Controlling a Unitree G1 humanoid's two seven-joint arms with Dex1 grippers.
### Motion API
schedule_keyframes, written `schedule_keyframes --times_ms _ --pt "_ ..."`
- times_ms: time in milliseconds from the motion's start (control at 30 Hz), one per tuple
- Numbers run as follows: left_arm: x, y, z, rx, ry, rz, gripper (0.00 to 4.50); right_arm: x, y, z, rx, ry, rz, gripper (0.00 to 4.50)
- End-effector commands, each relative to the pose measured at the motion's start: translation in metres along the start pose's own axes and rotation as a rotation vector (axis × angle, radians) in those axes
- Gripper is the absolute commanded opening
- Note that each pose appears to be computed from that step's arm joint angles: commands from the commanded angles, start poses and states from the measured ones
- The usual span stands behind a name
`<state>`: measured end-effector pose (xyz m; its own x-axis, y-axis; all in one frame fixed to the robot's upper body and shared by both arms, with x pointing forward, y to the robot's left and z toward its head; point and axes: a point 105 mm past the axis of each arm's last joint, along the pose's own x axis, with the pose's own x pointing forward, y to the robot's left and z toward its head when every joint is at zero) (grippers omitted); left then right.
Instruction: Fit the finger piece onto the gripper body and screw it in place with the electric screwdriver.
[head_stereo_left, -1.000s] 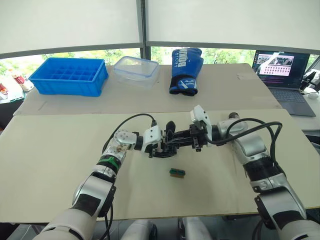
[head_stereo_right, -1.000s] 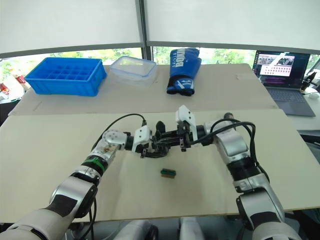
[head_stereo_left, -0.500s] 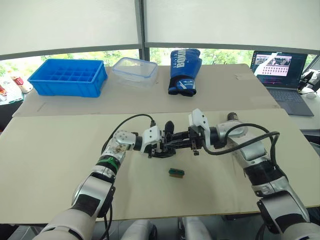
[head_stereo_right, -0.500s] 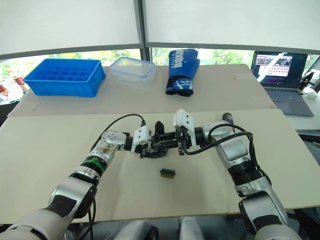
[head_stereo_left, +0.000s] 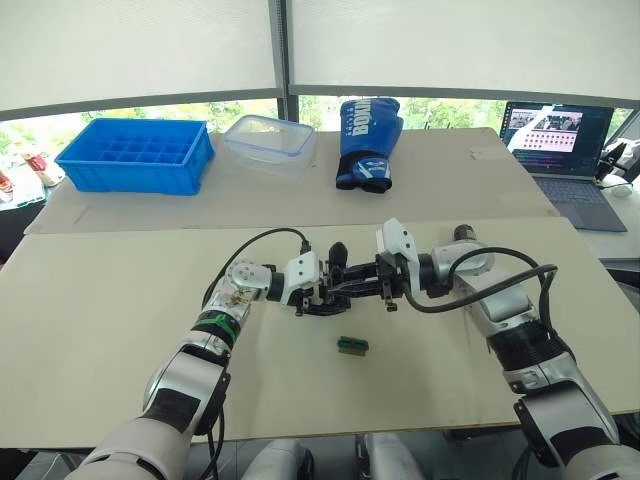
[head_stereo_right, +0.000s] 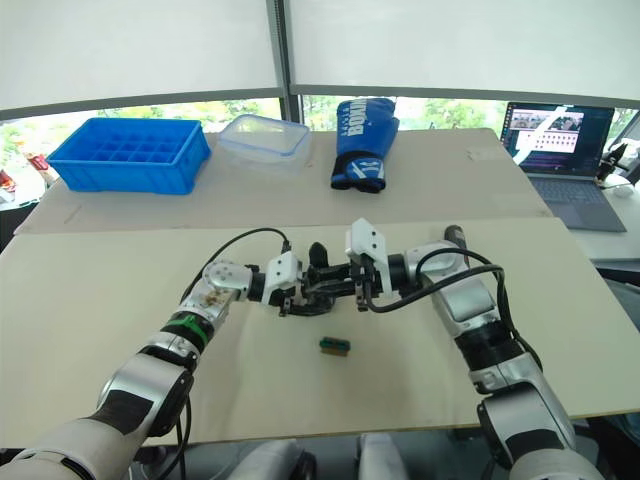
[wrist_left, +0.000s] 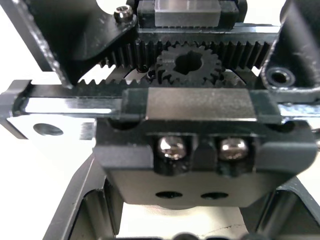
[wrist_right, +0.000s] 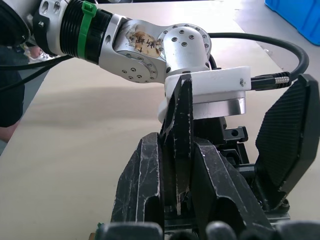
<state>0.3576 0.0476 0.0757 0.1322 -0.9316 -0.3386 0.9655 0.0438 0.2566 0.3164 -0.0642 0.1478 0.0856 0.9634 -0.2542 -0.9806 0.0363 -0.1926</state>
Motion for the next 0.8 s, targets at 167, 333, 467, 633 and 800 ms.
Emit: schedule_keyframes --times_ms 167,333,467,633,800 --pt "0.001 0.006 0.02 0.065 -0.053 -0.011 2.37 -0.023 -0.002 0.018 0.034 -0.02 -0.093 2.71" --pt "0.005 0.005 0.02 0.053 -0.061 -0.016 2.37 -0.057 0.005 0.045 -0.024 0.0 -0.141 3.12" --pt "0.009 0.003 0.016 0.032 -0.047 -0.019 2.37 -0.083 0.014 0.06 -0.045 0.024 -0.18 3.12" --pt "0.006 0.003 0.008 0.0 -0.014 -0.018 3.37 -0.117 0.021 0.061 0.011 0.142 -0.277 3.12" --pt "-0.014 0.009 0.001 -0.001 0.012 0.021 4.49 -0.152 0.011 0.04 0.163 0.335 -0.458 3.37"
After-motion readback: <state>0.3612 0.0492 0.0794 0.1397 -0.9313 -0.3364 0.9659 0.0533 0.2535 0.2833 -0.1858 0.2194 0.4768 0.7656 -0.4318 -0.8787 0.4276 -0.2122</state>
